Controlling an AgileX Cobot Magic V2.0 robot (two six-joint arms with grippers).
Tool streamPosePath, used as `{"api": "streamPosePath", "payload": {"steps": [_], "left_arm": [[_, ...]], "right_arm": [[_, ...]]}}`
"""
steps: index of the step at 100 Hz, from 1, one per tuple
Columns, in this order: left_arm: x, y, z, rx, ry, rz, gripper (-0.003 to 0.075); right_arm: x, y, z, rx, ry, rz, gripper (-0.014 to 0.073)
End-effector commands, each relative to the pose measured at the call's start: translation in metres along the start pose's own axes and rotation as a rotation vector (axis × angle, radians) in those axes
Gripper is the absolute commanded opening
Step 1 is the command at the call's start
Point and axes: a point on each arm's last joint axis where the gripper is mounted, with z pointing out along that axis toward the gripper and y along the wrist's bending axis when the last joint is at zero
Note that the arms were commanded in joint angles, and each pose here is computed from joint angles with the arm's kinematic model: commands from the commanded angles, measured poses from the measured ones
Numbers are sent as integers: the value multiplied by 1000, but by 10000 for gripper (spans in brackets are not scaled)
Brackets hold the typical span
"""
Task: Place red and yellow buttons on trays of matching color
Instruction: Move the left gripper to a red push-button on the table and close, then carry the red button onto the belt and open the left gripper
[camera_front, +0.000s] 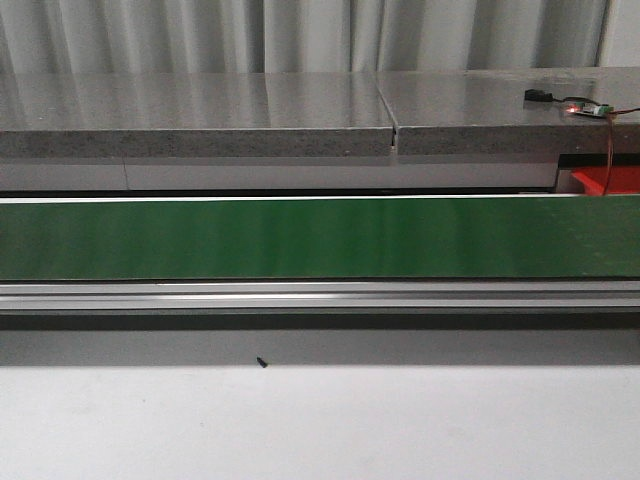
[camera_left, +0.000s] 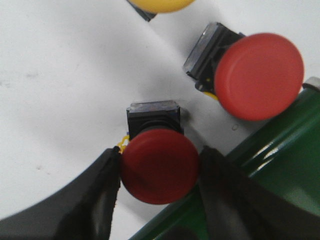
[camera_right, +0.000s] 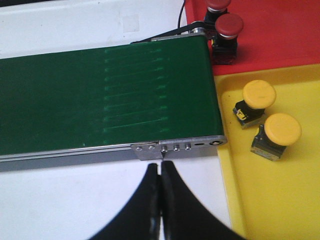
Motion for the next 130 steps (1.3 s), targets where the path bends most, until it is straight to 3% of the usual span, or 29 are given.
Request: {"api": "streamPosePath", "payload": {"steps": [1,19,41,91,130], "left_arm": [[1,-5,-23,43,-55,-11,272],[-1,-6,-22,51,-73,-6,187],[2,-5,-33,46,-92,47,179],[35,4,-130,73,-316,127,179],[69,-33,-155,132,-340,272,179]], "right_arm": [[-13,2,-9,-8,-95,-7,-67],[-13,2,-9,-8,-95,-7,-67],[-13,2,-9,-8,-95,-7,-67],[-13,2,-9,-8,-95,-7,-67],[-13,2,-9,-8,-95,-7,-67]]}}
